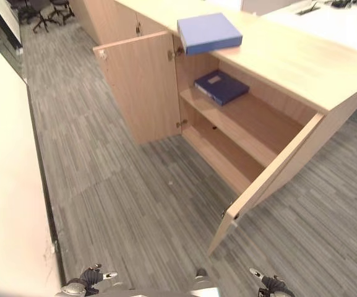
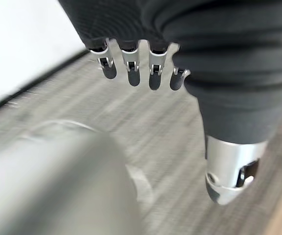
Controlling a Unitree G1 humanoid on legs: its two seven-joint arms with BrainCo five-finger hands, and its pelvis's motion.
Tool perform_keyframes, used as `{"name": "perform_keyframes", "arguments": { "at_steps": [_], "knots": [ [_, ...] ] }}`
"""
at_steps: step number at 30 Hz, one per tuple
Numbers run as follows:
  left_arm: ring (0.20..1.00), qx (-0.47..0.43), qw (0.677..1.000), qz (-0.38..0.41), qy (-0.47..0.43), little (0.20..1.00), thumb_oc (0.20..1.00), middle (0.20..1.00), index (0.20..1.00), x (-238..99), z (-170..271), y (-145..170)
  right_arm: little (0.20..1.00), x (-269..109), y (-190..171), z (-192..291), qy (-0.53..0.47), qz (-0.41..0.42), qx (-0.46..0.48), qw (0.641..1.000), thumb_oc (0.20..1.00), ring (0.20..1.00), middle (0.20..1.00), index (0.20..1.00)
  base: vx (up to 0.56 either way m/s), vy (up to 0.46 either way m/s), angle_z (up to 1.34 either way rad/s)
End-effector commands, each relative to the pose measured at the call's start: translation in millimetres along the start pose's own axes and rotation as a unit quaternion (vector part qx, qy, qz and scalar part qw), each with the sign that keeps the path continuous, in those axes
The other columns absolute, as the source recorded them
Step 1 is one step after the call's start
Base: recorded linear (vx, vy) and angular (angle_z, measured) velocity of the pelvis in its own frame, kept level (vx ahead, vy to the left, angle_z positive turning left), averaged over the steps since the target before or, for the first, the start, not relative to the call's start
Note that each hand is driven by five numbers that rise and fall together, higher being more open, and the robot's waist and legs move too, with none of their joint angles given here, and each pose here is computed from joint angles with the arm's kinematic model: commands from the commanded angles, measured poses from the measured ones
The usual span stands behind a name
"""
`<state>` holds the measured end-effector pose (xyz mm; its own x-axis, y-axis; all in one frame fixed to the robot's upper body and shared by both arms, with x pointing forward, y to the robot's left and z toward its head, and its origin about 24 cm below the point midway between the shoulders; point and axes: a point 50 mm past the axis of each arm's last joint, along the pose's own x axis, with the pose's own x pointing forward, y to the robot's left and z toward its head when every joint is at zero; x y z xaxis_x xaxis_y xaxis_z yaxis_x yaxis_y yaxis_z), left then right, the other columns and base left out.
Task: Put the empty folder in the office cabinet
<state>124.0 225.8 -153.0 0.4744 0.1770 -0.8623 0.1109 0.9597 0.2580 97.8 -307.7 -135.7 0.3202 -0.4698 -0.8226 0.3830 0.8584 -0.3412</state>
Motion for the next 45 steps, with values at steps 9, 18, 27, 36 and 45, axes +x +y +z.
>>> {"name": "perform_keyframes", "arguments": {
  "at_steps": [9, 18, 27, 36, 45],
  "knots": [
    [1.0, 0.017, 1.0, 0.014, -0.015, 1.0, 1.0, 1.0, 1.0, 1, 8, 5, 1.0, -1, -7, -8, 0.009, -0.013, -0.017, 1.0, 1.0, 1.0, 1.0, 1.0, 0.23, 0.198, -0.52],
    [1.0, 0.047, 0.998, 0.005, -0.044, 1.0, 1.0, 1.0, 1.0, 3, 22, 7, 1.0, -3, 2, -18, 0.022, 0.003, 0.029, 0.999, 1.0, 1.0, 1.0, 1.0, 0.14, 0.404, -1.05],
    [1.0, 0.041, 0.997, 0.043, -0.055, 1.0, 1.0, 1.0, 1.0, 4, 35, 34, 1.0, -5, 24, -22, 0.024, 0.026, 0.028, 0.999, 1.0, 1.0, 1.0, 1.0, -0.15, 0.259, -1.13],
    [1.0, 0.031, 0.999, 0.027, -0.014, 1.0, 1.0, 1.0, 1.0, 0, 5, 24, 1.0, -4, 30, -9, 0.004, 0.031, 0.006, 0.999, 1.0, 1.0, 1.0, 1.0, -0.2, 0.095, -1.07],
    [1.0, -0.03, 0.999, 0.027, -0.006, 1.0, 1.0, 1.0, 1.0, -1, -2, 7, 1.0, 0, 5, 0, -0.004, -0.002, -0.044, 0.999, 1.0, 1.0, 1.0, 1.0, -0.08, -0.064, -0.26]
  ]
}}
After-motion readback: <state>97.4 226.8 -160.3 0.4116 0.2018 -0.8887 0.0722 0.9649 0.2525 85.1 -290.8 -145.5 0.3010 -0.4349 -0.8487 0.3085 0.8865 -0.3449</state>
